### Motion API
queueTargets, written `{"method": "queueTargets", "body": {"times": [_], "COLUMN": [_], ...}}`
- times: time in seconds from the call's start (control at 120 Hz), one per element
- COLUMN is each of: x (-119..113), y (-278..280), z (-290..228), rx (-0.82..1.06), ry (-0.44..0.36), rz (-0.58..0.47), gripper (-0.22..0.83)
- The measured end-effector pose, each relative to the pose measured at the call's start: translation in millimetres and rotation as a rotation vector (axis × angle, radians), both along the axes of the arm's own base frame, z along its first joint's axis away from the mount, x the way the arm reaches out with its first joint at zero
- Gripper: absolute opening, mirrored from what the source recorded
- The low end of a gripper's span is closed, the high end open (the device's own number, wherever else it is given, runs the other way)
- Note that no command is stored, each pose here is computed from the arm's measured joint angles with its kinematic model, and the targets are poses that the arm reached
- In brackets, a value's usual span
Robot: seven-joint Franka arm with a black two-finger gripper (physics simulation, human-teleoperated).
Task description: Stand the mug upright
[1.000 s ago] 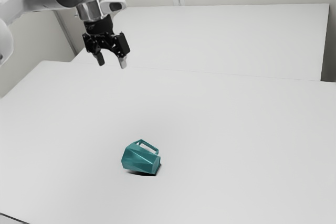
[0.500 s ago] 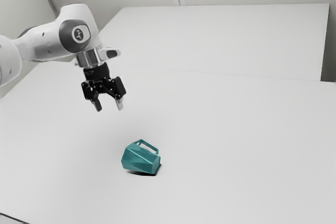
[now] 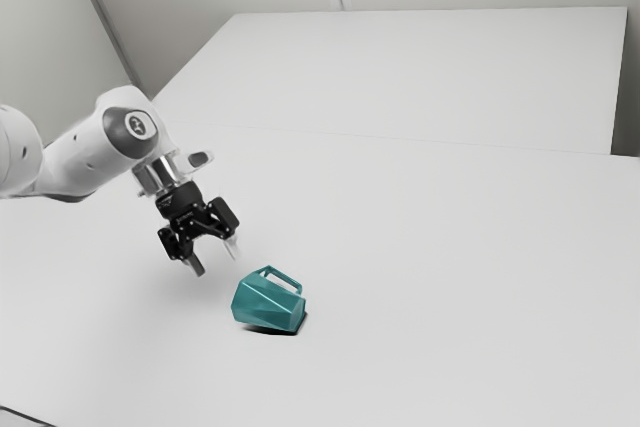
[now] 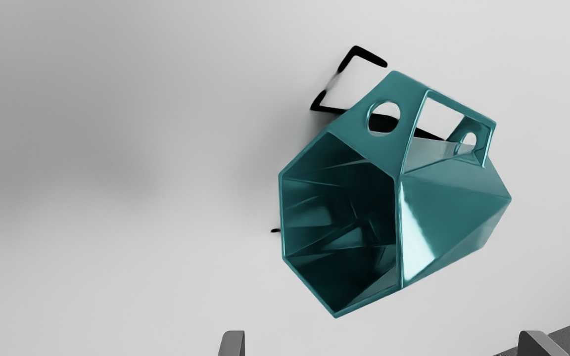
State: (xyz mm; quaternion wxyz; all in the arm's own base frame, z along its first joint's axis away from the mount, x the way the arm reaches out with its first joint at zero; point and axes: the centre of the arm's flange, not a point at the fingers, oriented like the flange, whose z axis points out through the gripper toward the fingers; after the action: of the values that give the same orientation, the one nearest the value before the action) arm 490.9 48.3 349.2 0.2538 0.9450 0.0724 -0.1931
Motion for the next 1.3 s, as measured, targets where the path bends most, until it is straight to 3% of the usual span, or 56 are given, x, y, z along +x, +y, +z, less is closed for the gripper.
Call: {"method": "queueTargets", "body": {"times": [0.55,0.867,1.3], "x": [-19,-14,-20], "y": [-9,-11,-16], "z": [-42,-41,-59], "rx": [-0.180,-0.265,-0.334], "ry": [-0.084,-0.187,-0.237], "rz": [-0.016,-0.032,-0.041], "gripper": [0.62,0.62,0.62]}}
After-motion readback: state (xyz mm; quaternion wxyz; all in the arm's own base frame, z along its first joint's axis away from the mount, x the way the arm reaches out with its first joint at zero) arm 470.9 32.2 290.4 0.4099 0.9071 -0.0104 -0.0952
